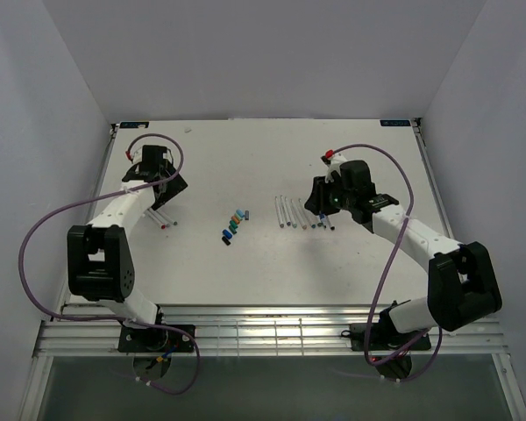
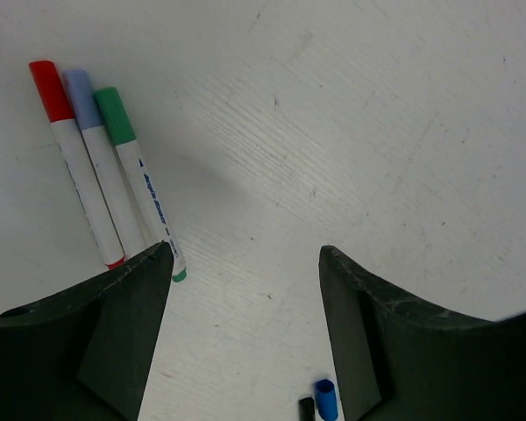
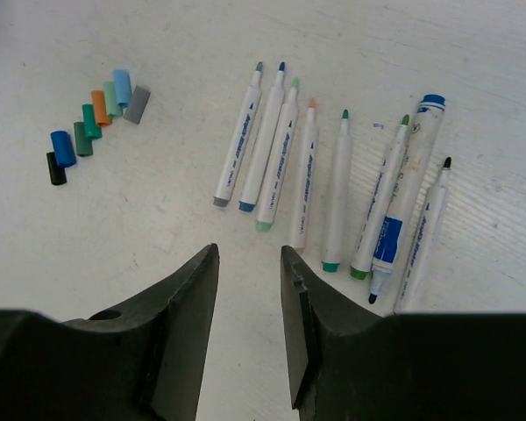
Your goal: Open the pen caps
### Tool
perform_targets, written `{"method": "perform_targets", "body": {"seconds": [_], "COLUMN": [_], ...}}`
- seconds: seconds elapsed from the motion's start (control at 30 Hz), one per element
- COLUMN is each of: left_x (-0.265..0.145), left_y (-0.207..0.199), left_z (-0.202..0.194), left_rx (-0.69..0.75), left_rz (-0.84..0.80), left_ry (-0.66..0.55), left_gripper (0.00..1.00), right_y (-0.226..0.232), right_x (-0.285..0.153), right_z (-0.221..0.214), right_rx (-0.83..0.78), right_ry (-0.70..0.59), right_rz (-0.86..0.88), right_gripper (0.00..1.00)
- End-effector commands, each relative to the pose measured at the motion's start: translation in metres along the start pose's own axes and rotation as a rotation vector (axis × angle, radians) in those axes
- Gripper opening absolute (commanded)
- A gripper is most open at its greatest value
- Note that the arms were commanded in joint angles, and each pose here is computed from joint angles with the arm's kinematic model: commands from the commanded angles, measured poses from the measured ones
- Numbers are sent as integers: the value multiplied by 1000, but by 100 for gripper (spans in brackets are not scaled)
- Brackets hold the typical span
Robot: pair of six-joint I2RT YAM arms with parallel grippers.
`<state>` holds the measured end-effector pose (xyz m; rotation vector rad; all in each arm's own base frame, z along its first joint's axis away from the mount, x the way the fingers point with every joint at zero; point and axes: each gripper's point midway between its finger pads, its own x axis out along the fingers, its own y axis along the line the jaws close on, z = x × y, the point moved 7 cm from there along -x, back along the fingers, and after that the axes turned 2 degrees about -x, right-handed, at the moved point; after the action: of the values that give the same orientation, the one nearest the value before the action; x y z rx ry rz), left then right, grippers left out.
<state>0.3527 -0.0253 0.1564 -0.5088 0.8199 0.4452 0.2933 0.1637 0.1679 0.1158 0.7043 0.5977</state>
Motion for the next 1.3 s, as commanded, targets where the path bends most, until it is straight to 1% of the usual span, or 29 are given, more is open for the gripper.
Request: {"method": "perform_targets", "body": {"seconds": [0.0, 0.07, 0.27, 0.3, 0.5, 0.73, 1.1, 1.27], "left_x": [3, 7, 22, 24, 31, 37, 45, 53], "left_y": [-3, -3, 7, 8, 13, 20, 27, 29], "left_z": [15, 14, 3, 1, -4, -12, -22, -30], "left_rx": [11, 13, 27, 30, 42, 42, 36, 34], "left_rz": [30, 45, 112, 121, 154, 201, 235, 246], "left_ry": [-31, -24, 6, 12, 23, 45, 78, 103], "left_gripper": [77, 73, 71, 70, 68, 64, 62, 59], "right_y": [13, 15, 15, 15, 15, 15, 14, 13], "right_x": [-8, -9, -11, -12, -9, -8, -7, -7], "right_z": [10, 8, 8, 8, 8, 7, 5, 4], "right_rx": [-22, -29, -44, -43, -43, -45, -52, -55], "right_ry": [-25, -25, -33, -35, -36, -35, -35, -35], "right_rz": [37, 42, 40, 40, 50, 49, 48, 48], "right_gripper": [41, 41, 41, 41, 41, 41, 41, 41]}}
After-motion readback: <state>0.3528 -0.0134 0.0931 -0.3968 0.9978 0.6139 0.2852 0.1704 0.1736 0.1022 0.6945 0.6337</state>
